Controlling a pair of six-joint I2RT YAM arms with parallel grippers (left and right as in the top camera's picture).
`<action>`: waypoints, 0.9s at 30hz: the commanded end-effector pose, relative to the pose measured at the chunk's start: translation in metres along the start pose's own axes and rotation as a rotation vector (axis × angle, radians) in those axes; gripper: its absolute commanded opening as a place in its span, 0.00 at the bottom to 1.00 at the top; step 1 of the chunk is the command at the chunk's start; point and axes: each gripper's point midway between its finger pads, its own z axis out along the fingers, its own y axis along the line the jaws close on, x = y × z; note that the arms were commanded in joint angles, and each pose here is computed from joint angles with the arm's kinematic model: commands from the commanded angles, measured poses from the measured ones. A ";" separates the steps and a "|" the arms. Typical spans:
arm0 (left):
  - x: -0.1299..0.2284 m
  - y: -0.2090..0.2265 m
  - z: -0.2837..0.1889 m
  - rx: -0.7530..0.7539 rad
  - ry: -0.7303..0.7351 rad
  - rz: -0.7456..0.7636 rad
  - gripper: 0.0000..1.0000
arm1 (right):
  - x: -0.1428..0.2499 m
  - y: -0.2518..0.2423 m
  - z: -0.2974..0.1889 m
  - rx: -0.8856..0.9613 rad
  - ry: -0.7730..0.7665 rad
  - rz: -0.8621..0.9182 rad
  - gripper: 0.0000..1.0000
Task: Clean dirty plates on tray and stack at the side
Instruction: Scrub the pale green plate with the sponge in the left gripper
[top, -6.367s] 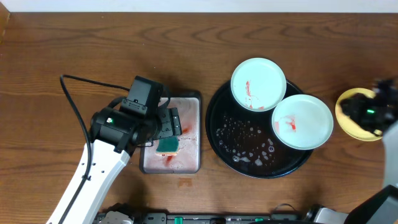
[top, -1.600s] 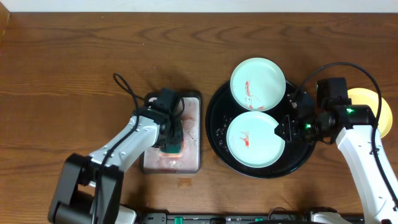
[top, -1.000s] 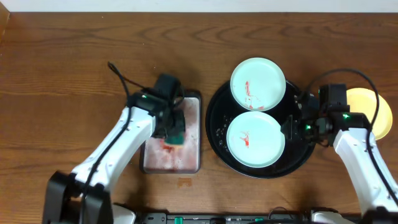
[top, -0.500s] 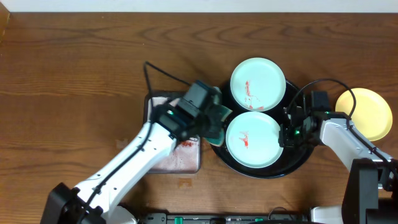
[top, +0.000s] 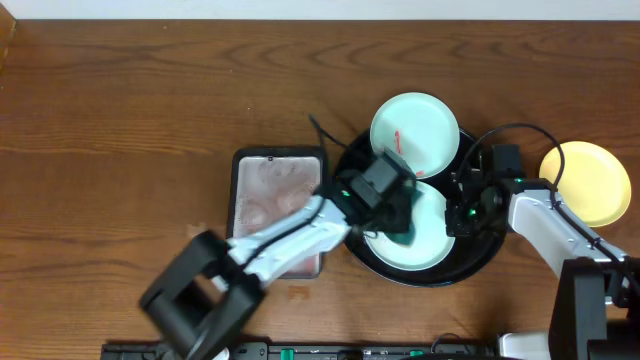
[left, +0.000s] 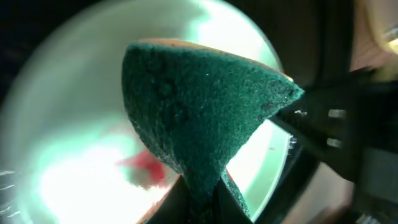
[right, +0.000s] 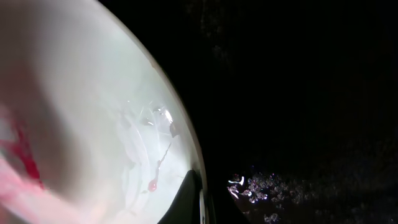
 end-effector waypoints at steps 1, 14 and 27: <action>0.005 0.004 0.021 -0.006 0.035 -0.040 0.08 | 0.008 0.000 0.008 0.021 0.032 -0.016 0.01; 0.004 0.133 -0.004 -0.622 -0.011 -0.017 0.08 | 0.008 0.000 0.008 0.021 0.033 -0.013 0.01; 0.004 0.068 0.023 -0.284 0.049 -0.096 0.08 | 0.008 -0.006 0.007 0.062 0.031 -0.014 0.01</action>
